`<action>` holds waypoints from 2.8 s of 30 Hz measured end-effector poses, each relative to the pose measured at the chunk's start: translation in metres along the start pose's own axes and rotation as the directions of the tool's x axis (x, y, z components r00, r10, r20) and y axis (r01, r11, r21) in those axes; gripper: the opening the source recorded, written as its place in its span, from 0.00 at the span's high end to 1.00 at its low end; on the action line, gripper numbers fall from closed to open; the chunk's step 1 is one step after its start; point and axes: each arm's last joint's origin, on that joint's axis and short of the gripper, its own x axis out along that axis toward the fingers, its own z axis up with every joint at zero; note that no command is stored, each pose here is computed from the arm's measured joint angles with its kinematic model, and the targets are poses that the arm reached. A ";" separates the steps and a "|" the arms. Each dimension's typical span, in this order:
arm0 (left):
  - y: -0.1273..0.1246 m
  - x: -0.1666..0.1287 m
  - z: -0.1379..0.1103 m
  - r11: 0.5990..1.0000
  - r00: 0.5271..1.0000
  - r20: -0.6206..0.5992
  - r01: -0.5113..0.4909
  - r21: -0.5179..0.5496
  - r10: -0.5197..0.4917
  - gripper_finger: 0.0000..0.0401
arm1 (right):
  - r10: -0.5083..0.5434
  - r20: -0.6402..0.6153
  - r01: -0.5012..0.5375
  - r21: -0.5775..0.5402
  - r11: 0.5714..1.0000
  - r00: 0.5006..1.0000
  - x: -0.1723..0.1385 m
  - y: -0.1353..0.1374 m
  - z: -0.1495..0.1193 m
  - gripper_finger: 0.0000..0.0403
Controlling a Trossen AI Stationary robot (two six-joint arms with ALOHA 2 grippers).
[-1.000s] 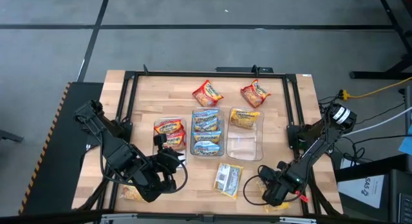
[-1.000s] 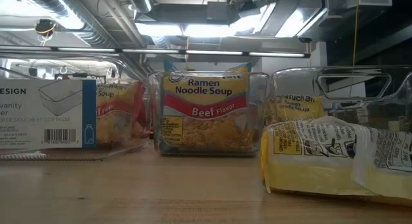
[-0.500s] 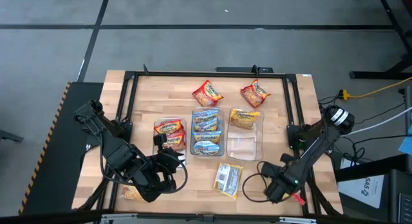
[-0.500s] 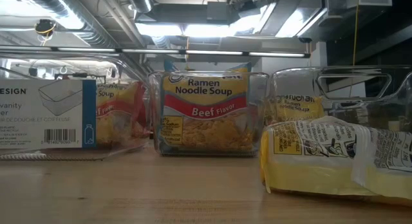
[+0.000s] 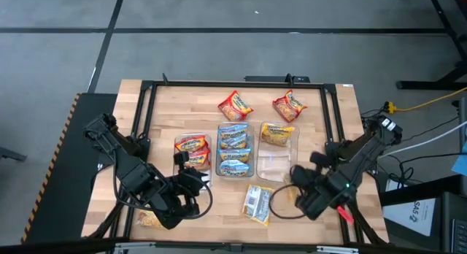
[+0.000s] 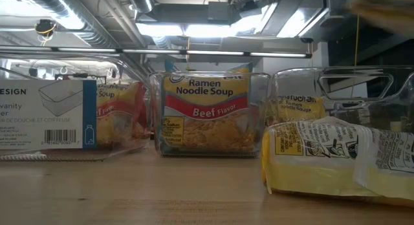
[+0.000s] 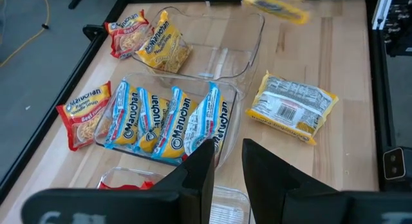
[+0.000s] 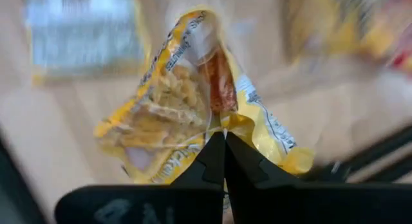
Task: Sort Maruchan noodles
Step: Put the yellow noodle pack into the right transparent bin
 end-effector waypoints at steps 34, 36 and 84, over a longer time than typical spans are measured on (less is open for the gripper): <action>0.002 0.002 0.001 1.000 1.000 -0.002 -0.012 0.000 0.012 0.82 | -0.317 -0.063 0.204 -0.643 0.738 0.946 0.149 -0.112 0.084 1.00; 0.002 0.002 0.001 1.000 1.000 -0.002 -0.013 -0.001 0.013 0.82 | -0.300 -0.060 0.200 -0.620 0.759 0.952 0.152 -0.115 0.088 0.98; -0.005 0.027 -0.027 0.996 0.996 -0.050 -0.063 0.069 0.067 0.82 | 0.028 -0.095 -0.048 -0.217 0.975 0.995 0.197 -0.107 0.073 0.67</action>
